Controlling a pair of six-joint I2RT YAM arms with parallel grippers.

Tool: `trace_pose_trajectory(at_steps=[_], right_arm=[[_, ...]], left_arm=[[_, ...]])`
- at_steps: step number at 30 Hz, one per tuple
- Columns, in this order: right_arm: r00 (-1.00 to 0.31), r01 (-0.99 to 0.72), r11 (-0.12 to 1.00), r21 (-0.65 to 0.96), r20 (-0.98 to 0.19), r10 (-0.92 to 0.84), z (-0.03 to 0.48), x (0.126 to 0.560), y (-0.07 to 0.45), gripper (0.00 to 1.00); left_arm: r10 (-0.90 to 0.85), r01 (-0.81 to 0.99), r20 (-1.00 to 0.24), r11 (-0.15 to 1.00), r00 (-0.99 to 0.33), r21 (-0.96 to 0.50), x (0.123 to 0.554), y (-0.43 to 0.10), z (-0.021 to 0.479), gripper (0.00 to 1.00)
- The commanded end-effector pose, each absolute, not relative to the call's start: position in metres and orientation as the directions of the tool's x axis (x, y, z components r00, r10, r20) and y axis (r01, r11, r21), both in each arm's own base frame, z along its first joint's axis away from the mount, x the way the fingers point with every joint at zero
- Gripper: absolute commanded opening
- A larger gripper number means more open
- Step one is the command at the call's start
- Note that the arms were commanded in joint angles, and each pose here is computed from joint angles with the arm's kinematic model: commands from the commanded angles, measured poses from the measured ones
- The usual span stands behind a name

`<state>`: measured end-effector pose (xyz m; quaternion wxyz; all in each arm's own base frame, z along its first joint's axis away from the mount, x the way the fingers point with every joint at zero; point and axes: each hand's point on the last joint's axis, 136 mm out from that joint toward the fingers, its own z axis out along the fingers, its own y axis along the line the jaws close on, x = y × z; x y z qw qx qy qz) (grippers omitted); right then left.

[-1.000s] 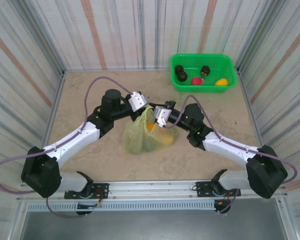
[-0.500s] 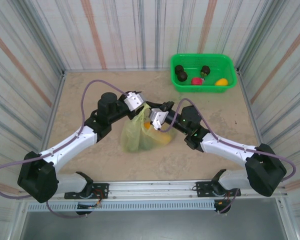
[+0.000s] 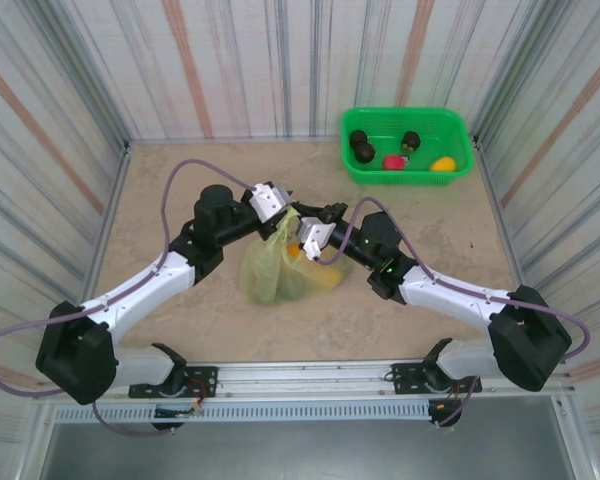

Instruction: Place the fake fruits into the plastic bag and tie a complex knot

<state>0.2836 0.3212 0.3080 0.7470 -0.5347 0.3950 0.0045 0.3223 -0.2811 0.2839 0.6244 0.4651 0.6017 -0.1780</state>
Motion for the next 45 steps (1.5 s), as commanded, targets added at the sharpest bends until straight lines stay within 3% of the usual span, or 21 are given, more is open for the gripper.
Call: trace_pose_trajectory(at_steps=[1,6,11,12,14,16,22,34,37,40,42,45], right_arm=[[0.715,-0.412,0.445,-0.795,-0.585,-0.383,0.321,0.279,0.324,0.04],[0.71,-0.421,0.443,-0.792,-0.591,-0.382,0.32,0.28,0.325,0.04],[0.682,-0.458,0.44,-0.772,-0.623,-0.383,0.319,0.282,0.32,0.04],[0.67,-0.473,0.447,-0.759,-0.639,-0.377,0.319,0.283,0.318,0.07],[0.641,-0.501,0.458,-0.735,-0.67,-0.375,0.319,0.287,0.313,0.23],[0.622,-0.523,0.454,-0.721,-0.687,-0.376,0.318,0.285,0.309,0.28],[0.589,-0.591,0.406,-0.696,-0.717,-0.371,0.311,0.264,0.3,0.3],[0.494,-0.709,0.34,-0.618,-0.779,-0.386,0.297,0.222,0.273,0.25],[0.339,-0.783,0.428,-0.452,-0.886,-0.316,0.32,0.217,0.264,0.27],[0.037,-0.816,0.555,-0.159,-0.974,-0.224,0.331,0.224,0.253,0.3],[-0.095,-0.844,0.535,-0.029,-0.975,-0.202,0.329,0.214,0.257,0.23],[-0.242,-0.857,0.486,0.174,-0.967,-0.08,0.33,0.197,0.266,0.25]], left_arm=[[0.308,0.802,-0.923,0.477,0.231,0.36,0.319,-0.286,0.295,0.19],[0.311,0.798,-0.92,0.478,0.237,0.367,0.319,-0.285,0.297,0.0],[0.313,0.775,-0.919,0.509,0.24,0.376,0.322,-0.28,0.305,0.0],[0.315,0.769,-0.918,0.515,0.241,0.379,0.323,-0.279,0.306,0.0],[0.32,0.76,-0.918,0.528,0.235,0.379,0.325,-0.277,0.305,0.0],[0.33,0.772,-0.918,0.518,0.218,0.369,0.325,-0.277,0.3,0.0],[0.329,0.798,-0.935,0.524,0.135,0.299,0.321,-0.274,0.284,0.0],[0.332,0.813,-0.943,0.544,0.016,0.206,0.304,-0.269,0.274,0.0],[0.34,0.813,-0.94,0.549,-0.004,0.195,0.299,-0.269,0.27,0.0],[0.354,0.8,-0.935,0.564,-0.01,0.205,0.297,-0.267,0.266,0.0],[0.355,0.797,-0.935,0.567,-0.006,0.21,0.295,-0.267,0.265,0.0],[0.357,0.787,-0.934,0.577,-0.002,0.219,0.295,-0.267,0.263,0.0]])
